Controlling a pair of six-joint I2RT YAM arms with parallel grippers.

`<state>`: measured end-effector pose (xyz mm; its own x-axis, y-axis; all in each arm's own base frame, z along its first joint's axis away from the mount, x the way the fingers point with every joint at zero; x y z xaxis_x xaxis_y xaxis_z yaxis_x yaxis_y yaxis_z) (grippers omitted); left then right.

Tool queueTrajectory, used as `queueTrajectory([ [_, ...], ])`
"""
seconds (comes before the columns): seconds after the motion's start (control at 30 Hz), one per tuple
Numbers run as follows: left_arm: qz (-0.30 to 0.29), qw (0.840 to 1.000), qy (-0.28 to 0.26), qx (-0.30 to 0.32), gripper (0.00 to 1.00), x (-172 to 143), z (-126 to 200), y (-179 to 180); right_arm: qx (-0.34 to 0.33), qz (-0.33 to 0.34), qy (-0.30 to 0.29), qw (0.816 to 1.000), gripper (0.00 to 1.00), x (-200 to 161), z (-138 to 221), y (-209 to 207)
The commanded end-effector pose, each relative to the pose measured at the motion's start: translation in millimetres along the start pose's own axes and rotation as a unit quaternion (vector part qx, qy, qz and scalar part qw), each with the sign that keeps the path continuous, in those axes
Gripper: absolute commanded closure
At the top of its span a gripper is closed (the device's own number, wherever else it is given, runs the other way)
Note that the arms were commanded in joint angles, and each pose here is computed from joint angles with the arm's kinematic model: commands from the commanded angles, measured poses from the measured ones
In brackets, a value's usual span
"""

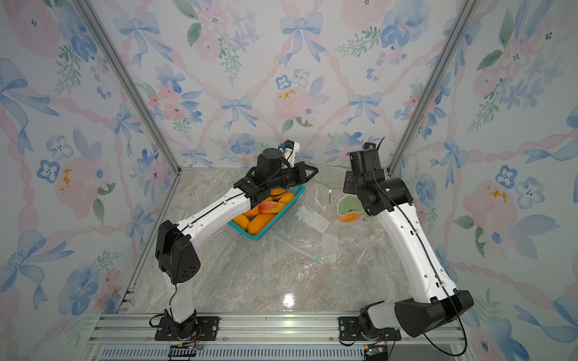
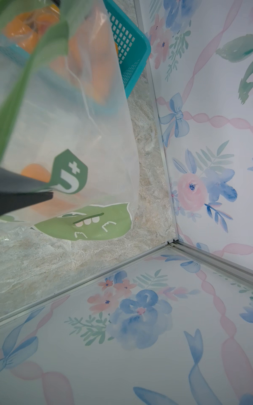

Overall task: Place the mango in a zip-top bag and seal the zipper
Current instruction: Adjust the zipper food storage bag in the zipper food storage bag.

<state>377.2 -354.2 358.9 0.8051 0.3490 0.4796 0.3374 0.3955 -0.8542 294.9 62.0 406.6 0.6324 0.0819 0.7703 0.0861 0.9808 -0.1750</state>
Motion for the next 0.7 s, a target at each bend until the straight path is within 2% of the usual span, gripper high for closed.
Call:
queueTrajectory([
  [0.0,-0.003,0.999,0.005,0.040,1.00,-3,-14,35,0.025,0.040,0.073,0.996,1.00,-19,-32,16],
  [0.17,-0.022,0.995,0.000,0.097,0.99,-4,-19,80,0.058,0.062,0.128,0.988,1.00,-33,-75,49],
  [0.27,-0.035,0.992,-0.003,0.121,0.89,-1,-15,100,0.072,0.082,0.150,0.983,1.00,-36,-95,70],
  [0.47,-0.090,0.982,-0.052,0.156,0.52,21,24,97,0.088,0.114,0.154,0.978,1.00,-27,-106,101],
  [0.57,-0.124,0.972,-0.072,0.184,0.43,27,48,101,0.093,0.123,0.153,0.976,1.00,-22,-105,110],
  [0.67,-0.189,0.956,-0.060,0.217,0.30,25,70,114,0.098,0.128,0.152,0.975,1.00,-21,-104,116],
])
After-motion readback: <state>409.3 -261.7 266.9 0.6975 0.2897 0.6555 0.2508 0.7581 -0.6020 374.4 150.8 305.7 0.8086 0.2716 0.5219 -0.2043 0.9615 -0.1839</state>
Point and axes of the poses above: each gripper's point midway between its finger pads, its own z axis back along the fingers, its own y axis along the line the jaws close on, x = y × z, the point moved 9 cm from there along z, back along the fingers, and after that the axes turned 10 degrees about z, right-handed, at the moved point
